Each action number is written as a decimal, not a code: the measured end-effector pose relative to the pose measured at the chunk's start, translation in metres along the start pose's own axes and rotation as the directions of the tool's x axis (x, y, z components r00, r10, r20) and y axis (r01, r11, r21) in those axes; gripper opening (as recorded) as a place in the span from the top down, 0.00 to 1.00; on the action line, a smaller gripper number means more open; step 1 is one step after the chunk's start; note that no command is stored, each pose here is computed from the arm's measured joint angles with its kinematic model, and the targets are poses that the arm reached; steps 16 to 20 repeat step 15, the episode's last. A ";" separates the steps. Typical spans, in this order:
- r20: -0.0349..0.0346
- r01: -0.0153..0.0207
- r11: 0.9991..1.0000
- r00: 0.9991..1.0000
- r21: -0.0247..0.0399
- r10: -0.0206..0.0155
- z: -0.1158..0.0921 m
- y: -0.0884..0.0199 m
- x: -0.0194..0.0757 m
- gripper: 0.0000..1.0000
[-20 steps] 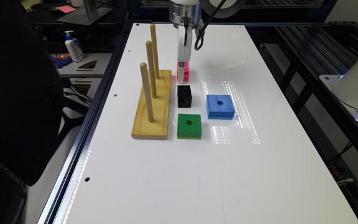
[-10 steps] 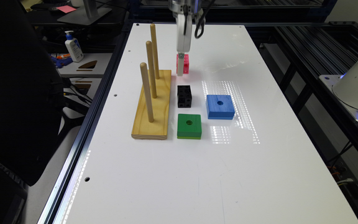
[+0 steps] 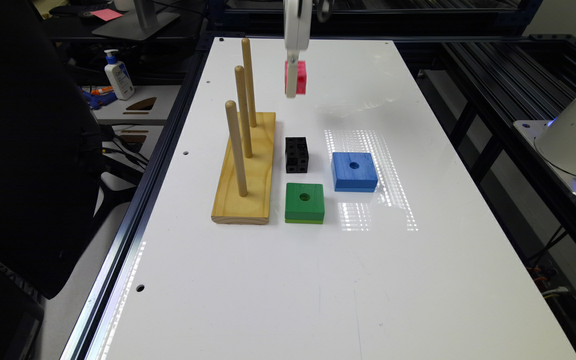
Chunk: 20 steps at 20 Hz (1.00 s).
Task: Pick up pink block.
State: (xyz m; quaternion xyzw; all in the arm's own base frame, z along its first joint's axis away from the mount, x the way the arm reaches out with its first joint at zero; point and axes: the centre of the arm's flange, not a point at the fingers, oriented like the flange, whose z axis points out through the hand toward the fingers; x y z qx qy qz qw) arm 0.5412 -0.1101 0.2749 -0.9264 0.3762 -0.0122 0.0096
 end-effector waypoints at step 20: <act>-0.011 0.001 1.000 1.000 -0.002 -0.001 -0.052 0.002 -0.0049 1.00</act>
